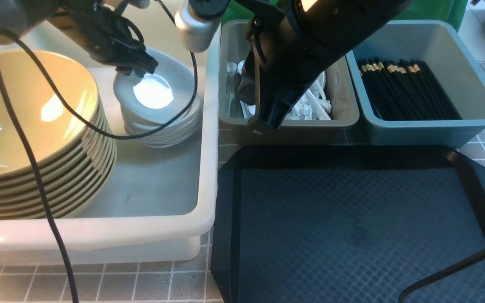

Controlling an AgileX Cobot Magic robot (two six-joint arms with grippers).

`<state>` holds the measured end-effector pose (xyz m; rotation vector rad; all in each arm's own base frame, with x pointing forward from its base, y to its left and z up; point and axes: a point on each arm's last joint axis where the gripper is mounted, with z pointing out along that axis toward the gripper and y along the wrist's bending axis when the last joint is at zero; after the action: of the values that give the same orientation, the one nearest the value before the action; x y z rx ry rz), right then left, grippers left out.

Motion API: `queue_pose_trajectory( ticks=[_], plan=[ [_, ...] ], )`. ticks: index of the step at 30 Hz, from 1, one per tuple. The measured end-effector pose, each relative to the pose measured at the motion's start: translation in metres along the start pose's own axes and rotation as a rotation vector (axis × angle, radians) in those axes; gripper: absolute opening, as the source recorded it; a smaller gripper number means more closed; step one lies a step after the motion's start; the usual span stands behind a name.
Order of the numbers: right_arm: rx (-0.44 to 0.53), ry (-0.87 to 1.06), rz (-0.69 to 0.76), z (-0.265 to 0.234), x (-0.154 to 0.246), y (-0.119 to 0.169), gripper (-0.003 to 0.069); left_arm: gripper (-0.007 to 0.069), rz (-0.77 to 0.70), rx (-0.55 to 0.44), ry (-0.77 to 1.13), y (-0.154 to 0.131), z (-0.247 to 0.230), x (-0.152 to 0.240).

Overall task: On grey table put chopsticks spoon bowls plates into blue grey white boxes.
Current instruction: 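Place the white bowl into the white bin with the other dishes with the left gripper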

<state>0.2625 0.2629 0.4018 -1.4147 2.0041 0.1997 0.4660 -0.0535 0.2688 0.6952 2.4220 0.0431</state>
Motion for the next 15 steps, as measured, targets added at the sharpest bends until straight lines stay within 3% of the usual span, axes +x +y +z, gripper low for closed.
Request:
queue_pose_trajectory(
  ticks=[1,2,3,4,5,8,12,15],
  plan=[
    [0.000,0.000,0.000,0.000,0.000,0.000,0.0019,0.0342,0.005,-0.004,0.001,0.000,0.000,0.000],
    [0.000,0.000,-0.001,0.000,0.000,0.000,0.0019,0.0342,0.005,-0.004,0.001,0.000,0.000,0.000],
    [0.000,0.001,-0.001,0.000,0.000,0.000,0.0019,0.0436,0.011,-0.010,-0.004,0.002,-0.003,-0.003],
    [0.000,0.002,-0.001,0.000,0.000,0.000,0.0019,0.0446,0.011,-0.010,-0.004,0.002,-0.003,-0.003],
    [-0.003,0.007,-0.001,0.000,0.001,0.000,0.0019,0.0510,0.018,-0.020,-0.013,0.004,-0.009,-0.008],
    [-0.012,0.027,-0.001,0.000,0.002,0.001,0.0019,0.0602,0.025,-0.032,-0.042,0.008,-0.027,-0.020],
    [-0.010,0.045,-0.007,-0.001,0.004,0.001,0.0019,0.0624,0.028,-0.048,-0.084,0.011,-0.067,-0.038],
    [0.007,0.037,-0.005,-0.010,0.003,0.000,0.0019,0.0576,0.030,-0.068,-0.135,0.006,-0.118,-0.051]
  ],
)
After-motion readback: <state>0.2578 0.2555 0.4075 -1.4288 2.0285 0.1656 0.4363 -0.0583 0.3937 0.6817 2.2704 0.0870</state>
